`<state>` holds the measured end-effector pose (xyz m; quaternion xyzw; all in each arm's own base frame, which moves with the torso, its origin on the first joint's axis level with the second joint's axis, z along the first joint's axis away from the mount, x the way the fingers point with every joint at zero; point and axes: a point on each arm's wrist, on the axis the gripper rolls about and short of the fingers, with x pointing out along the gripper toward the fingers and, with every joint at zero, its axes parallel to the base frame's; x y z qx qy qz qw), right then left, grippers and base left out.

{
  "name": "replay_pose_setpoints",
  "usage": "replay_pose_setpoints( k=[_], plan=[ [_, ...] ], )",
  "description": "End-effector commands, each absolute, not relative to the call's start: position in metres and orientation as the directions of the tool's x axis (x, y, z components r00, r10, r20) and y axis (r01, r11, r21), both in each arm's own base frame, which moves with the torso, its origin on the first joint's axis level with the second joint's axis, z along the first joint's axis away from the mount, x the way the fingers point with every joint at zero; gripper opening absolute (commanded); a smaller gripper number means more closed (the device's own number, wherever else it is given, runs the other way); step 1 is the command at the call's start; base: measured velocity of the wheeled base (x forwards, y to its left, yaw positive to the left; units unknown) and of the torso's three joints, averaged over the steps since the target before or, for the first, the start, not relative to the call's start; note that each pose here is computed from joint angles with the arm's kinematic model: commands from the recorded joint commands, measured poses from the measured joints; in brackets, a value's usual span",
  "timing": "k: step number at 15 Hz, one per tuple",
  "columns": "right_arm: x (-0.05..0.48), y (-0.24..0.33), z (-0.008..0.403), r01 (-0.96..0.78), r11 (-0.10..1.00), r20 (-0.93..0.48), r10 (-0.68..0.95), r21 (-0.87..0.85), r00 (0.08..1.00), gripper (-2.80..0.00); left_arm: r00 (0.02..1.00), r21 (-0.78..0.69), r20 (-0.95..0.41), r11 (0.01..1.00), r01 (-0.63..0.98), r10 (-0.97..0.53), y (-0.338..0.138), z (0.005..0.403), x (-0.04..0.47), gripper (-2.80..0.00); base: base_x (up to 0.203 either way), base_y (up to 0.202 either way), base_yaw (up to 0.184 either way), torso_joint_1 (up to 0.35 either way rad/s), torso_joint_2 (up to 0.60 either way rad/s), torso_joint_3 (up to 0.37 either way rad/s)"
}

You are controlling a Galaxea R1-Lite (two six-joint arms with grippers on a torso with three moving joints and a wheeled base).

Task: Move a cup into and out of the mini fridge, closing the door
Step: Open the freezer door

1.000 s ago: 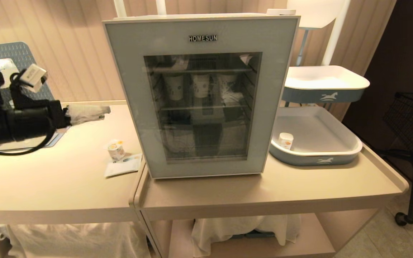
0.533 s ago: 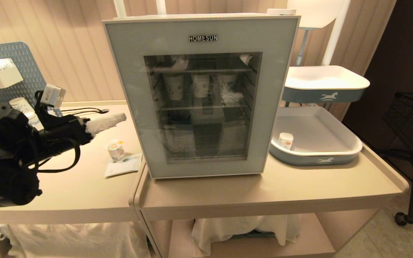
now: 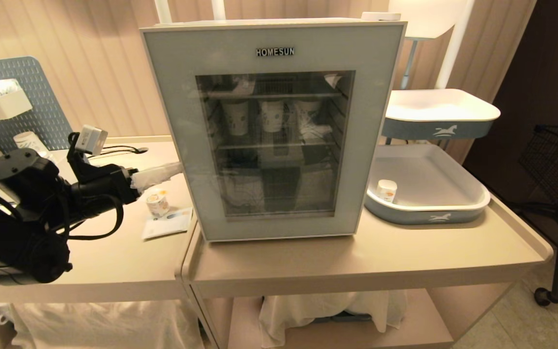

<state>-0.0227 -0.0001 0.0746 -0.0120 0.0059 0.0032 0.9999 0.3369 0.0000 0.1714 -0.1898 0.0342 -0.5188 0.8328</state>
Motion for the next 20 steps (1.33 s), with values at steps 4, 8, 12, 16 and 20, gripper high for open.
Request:
replay_pose_setpoints(
  k=[4,8,12,16,20],
  plan=[
    [-0.023,0.0,0.075,-0.006,1.0,-0.012,0.006,-0.025,1.0,-2.8,0.412,-0.385,0.142,0.333,0.861,-0.9,-0.014,0.178,0.326,0.0,0.0,0.0,0.0,0.0,0.0,0.0],
    [-0.023,0.0,0.074,-0.006,1.0,-0.014,0.006,-0.026,1.0,-2.8,0.389,-0.378,0.146,0.312,0.872,-0.91,-0.021,0.187,0.306,0.0,0.0,0.0,0.0,0.0,0.0,0.0],
    [-0.023,0.0,0.075,-0.006,1.0,-0.011,0.006,-0.026,1.0,-2.8,0.376,-0.374,0.142,0.302,0.877,-0.916,-0.025,0.189,0.291,0.0,0.0,0.0,0.0,0.0,0.0,0.0],
    [-0.023,0.0,0.075,-0.006,1.0,-0.011,0.006,-0.026,1.0,-2.8,0.467,-0.356,0.147,0.394,0.848,-0.872,0.003,0.194,0.279,0.0,0.0,0.0,0.0,0.0,0.0,0.0],
    [-0.023,0.0,0.075,-0.006,1.0,-0.01,0.006,-0.026,1.0,-2.8,0.518,-0.343,0.151,0.447,0.826,-0.842,0.018,0.196,0.277,0.0,0.0,0.0,0.0,0.0,0.0,0.0]
  ],
)
